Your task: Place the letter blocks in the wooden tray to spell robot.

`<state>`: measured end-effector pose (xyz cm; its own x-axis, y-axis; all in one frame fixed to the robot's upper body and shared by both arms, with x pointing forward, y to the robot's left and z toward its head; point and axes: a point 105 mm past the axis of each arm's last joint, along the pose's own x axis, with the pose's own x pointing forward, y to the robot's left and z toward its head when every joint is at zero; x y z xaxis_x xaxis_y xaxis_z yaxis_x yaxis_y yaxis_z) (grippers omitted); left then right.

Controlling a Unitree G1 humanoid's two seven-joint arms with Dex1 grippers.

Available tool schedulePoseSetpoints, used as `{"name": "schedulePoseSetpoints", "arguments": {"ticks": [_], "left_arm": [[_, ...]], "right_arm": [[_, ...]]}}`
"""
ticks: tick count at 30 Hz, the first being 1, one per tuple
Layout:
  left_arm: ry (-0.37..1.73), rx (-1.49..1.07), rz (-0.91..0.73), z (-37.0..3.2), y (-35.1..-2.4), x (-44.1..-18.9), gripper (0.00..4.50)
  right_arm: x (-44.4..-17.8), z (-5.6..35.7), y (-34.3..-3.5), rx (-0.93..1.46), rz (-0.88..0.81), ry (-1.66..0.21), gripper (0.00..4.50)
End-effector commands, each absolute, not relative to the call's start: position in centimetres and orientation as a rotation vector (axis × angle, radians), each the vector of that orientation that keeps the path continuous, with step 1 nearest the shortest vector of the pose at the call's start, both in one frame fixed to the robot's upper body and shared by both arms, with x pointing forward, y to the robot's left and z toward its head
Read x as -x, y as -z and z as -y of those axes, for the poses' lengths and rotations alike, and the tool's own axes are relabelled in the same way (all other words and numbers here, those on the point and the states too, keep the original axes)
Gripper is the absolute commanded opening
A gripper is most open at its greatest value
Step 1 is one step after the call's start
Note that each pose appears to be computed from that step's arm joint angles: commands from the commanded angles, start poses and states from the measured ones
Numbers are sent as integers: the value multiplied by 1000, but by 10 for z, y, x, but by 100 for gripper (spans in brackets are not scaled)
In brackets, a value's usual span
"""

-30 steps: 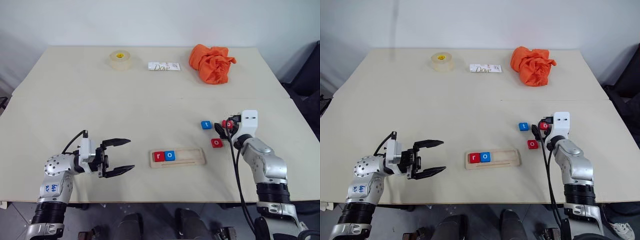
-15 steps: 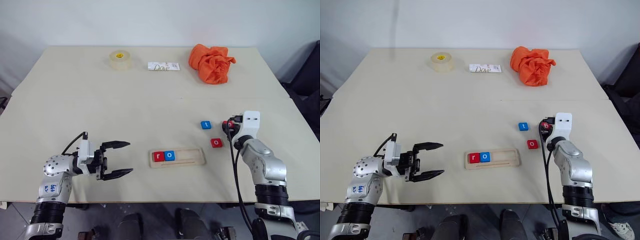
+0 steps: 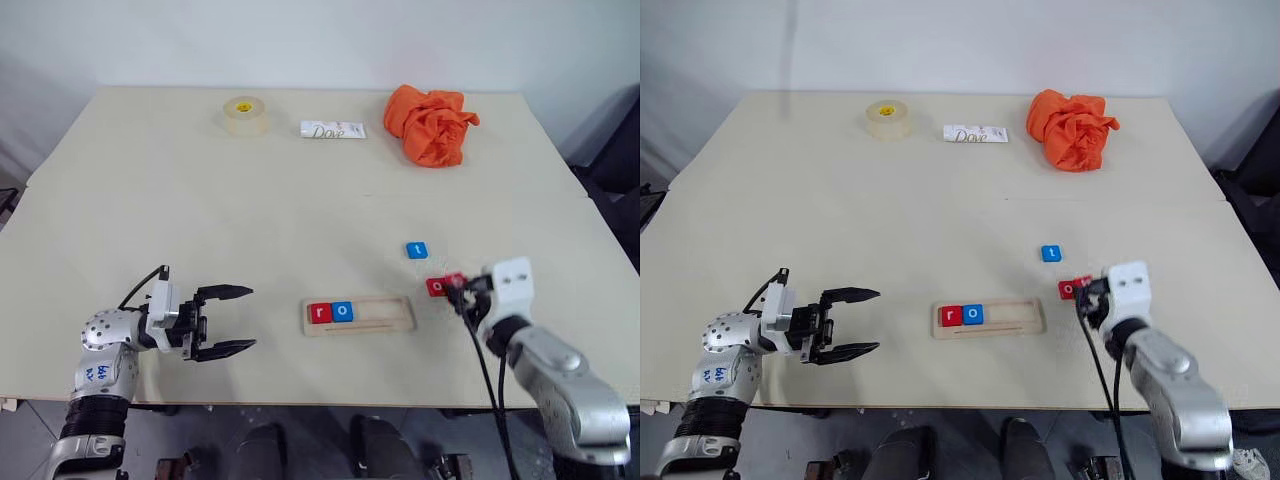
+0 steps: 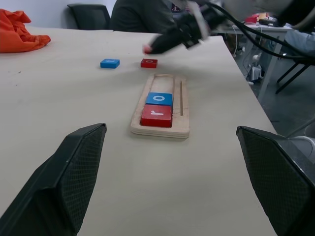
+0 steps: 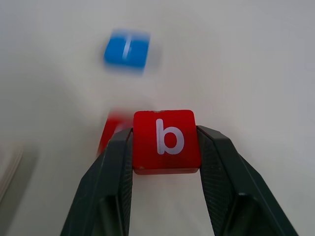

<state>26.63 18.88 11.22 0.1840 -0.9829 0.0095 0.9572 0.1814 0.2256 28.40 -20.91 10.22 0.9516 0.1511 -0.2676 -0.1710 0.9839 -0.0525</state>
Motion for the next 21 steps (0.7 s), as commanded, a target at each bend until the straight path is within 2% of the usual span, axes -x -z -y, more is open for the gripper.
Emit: {"name": "schedulePoseSetpoints", "arguments": {"ticks": [1, 10, 19, 21], "left_arm": [[1387, -204, 214, -188, -120, -267, 450], [1385, -211, 216, -186, -120, -271, 450], [1388, -206, 225, -181, -120, -272, 450], [1388, -205, 228, -179, -120, -272, 450]], "right_arm": [[-271, 203, -122, 61, -178, -115, 147], [-250, 195, -107, 1, -263, -136, 147], [-248, 189, -105, -34, -280, -156, 147], [-250, 189, -108, -23, -255, -158, 223]]}}
